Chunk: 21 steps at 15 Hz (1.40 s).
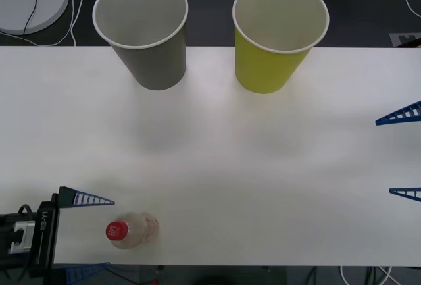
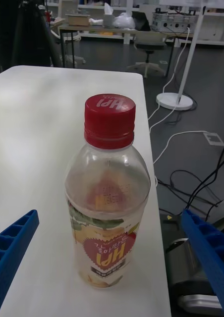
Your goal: Put the can into the green bin and the plastic bottle into the gray bin
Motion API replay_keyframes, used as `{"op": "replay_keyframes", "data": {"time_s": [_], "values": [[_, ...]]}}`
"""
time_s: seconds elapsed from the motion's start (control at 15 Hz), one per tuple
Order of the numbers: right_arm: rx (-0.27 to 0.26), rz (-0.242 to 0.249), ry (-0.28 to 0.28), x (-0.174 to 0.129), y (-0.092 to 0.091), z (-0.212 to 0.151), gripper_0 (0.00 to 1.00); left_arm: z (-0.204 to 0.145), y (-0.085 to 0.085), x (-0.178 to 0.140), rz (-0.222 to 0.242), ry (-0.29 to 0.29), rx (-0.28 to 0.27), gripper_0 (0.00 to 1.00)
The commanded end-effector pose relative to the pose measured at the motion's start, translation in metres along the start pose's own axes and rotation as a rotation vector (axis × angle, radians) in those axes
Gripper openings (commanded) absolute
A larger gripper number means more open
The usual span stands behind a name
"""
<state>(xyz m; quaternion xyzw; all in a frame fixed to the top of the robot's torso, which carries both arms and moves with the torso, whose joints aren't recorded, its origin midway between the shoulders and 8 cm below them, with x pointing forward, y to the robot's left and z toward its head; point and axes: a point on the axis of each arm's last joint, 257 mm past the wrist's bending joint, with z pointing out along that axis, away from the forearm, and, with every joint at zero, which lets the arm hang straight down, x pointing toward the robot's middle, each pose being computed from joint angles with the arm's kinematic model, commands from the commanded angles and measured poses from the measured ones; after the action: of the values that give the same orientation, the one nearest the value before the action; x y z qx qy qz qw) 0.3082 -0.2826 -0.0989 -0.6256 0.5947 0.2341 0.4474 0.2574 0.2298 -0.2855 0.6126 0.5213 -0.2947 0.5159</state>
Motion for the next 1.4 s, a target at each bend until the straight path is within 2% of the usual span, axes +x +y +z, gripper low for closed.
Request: {"op": "replay_keyframes", "data": {"time_s": [0.07,0.6,0.93,1.4], "values": [[0.000,0.000,0.000,0.000,0.000,0.000,1.00,0.008,-0.001,-0.001,-0.007,-0.014,-0.006,1.00],[0.000,0.000,0.000,0.000,0.000,0.000,1.00,0.035,0.001,-0.003,-0.020,-0.044,-0.013,1.00],[0.000,0.000,0.000,0.000,0.000,0.000,1.00,0.053,-0.001,-0.007,-0.047,-0.077,-0.017,1.00],[0.000,0.000,0.000,0.000,0.000,0.000,1.00,0.063,0.000,-0.006,-0.044,-0.076,-0.014,0.99]]}}
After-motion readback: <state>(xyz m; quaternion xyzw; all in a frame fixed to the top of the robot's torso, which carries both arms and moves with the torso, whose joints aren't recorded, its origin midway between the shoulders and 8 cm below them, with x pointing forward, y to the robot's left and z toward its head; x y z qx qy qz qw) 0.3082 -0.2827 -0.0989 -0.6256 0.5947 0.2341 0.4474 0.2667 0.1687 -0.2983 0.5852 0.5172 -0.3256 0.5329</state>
